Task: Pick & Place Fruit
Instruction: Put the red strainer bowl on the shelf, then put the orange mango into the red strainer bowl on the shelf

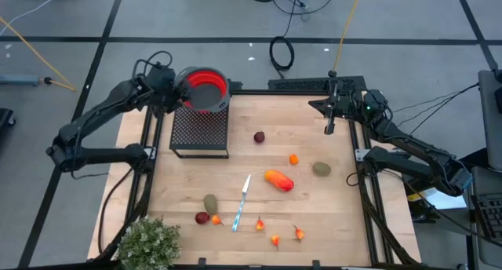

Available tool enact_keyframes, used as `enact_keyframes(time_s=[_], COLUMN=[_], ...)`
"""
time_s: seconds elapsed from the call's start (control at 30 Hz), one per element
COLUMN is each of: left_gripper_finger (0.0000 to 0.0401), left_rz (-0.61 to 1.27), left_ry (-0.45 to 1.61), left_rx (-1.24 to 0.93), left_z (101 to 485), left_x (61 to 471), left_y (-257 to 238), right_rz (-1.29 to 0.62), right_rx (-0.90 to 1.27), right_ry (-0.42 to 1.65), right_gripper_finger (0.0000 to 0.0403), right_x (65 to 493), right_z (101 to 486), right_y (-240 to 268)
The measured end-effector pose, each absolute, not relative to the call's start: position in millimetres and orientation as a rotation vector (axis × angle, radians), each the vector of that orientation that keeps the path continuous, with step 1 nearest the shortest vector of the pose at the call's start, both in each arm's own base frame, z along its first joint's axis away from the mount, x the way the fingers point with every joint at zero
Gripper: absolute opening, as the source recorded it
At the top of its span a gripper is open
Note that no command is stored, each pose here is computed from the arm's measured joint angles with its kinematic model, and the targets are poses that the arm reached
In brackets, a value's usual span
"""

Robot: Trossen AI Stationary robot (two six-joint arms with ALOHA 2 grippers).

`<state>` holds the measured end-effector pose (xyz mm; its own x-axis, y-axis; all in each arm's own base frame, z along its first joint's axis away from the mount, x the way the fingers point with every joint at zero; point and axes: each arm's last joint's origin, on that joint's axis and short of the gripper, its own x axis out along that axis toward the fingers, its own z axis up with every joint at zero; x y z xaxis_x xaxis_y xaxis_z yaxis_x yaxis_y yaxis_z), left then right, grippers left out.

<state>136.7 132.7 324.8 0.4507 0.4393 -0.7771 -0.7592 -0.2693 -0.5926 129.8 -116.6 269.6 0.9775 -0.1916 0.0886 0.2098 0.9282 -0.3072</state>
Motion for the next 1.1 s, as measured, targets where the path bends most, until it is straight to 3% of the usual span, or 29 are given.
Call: enact_keyframes(time_s=[0.23, 0.6, 0.77, 1.0, 1.1], left_gripper_finger=[0.0198, 0.0191, 0.0139, 0.0018, 0.001], left_rz=[1.126, 1.085, 1.017, 0.932, 0.894], left_ry=[0.206, 0.294, 0.345, 0.418, 0.442], left_rx=[-1.438, -1.413, -1.31, -1.206, -1.178], left_z=[340, 341, 343, 344, 344], left_x=[123, 121, 126, 135, 139], left_y=[115, 92, 82, 65, 56], right_rz=[-0.206, -0.206, -0.206, -0.204, -0.204], right_rx=[-0.322, -0.321, -0.32, -0.22, -0.219], right_ry=[-0.057, -0.057, -0.057, -0.067, -0.068], right_gripper_finger=[0.0, 0.0, 0.0, 0.0, 0.0], right_x=[130, 130, 130, 130, 130], right_z=[270, 270, 270, 270, 270], right_y=[-117, -117, -117, -117, -117])
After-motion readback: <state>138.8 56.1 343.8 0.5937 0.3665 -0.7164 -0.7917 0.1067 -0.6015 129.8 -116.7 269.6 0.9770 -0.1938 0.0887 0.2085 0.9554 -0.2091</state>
